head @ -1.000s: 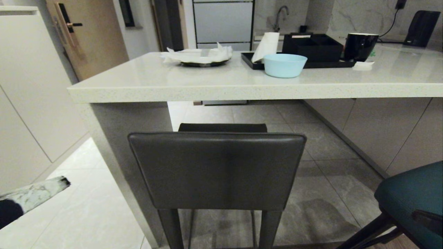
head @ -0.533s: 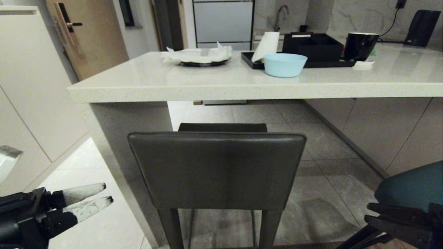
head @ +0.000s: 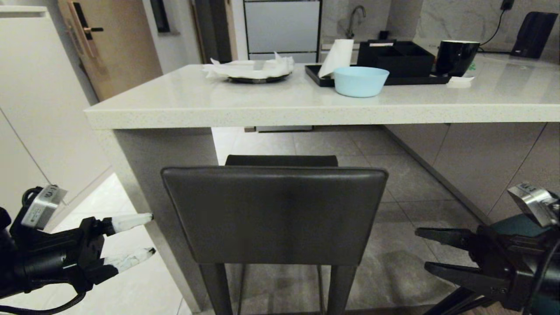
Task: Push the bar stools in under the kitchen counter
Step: Pull the gray chair out from under the dining table
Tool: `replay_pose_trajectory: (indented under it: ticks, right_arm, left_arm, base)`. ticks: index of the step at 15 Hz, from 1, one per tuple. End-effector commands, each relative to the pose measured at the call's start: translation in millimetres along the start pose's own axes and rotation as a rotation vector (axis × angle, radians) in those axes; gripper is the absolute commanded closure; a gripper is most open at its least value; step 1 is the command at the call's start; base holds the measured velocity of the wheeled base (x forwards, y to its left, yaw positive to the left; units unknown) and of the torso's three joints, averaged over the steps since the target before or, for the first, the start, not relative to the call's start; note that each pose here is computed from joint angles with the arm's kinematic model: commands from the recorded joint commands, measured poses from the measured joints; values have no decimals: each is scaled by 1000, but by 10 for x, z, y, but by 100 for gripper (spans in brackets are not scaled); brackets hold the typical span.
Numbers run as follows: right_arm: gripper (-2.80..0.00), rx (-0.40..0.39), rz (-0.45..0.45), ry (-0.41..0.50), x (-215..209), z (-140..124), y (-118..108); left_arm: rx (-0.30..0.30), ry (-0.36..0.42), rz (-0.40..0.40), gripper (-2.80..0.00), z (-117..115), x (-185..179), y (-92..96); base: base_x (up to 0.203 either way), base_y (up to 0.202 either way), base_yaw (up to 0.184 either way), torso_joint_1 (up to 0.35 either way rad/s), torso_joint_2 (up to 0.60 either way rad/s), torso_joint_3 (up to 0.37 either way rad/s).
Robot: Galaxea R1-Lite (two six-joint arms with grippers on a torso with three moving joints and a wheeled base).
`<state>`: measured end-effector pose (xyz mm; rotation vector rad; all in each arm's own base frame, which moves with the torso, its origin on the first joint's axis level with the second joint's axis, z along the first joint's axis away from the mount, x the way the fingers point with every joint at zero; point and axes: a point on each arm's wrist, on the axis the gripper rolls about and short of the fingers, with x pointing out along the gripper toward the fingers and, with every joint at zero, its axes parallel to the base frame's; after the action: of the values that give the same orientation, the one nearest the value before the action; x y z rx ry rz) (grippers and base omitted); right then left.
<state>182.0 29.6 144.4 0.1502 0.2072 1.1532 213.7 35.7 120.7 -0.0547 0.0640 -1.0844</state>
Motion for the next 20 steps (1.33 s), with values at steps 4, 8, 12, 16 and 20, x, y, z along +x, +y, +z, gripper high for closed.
replay_pose_trajectory:
  ticks: [4,8,12,16,20]
  right_arm:
    - [-280,-58,33,49,313,-190,-527]
    - [-280,-83,36,40,430,-128,-690]
    - [-280,-101,50,46,647,-101,-741]
    - [-280,-109,109,49,873,-61,-666]
    - [-280,-108,106,62,959,-112,-563]
  left_arm:
    - [-61,16,-114,-280,-372,239,281]
    - [-27,1,-144,-280,-225,362,416]
    - [-6,-15,-148,-280,-97,467,591]
    - [-7,-16,-144,-280,-85,478,580]
    - [-25,-14,-149,-280,-75,525,493]
  base:
    - [0,0,0,0,0,0]
    - [0,0,0,0,0,0]
    - [0,0,0,0,0,0]
    - [0,0,0,0,0,0]
    - [0,0,0,0,0,0]
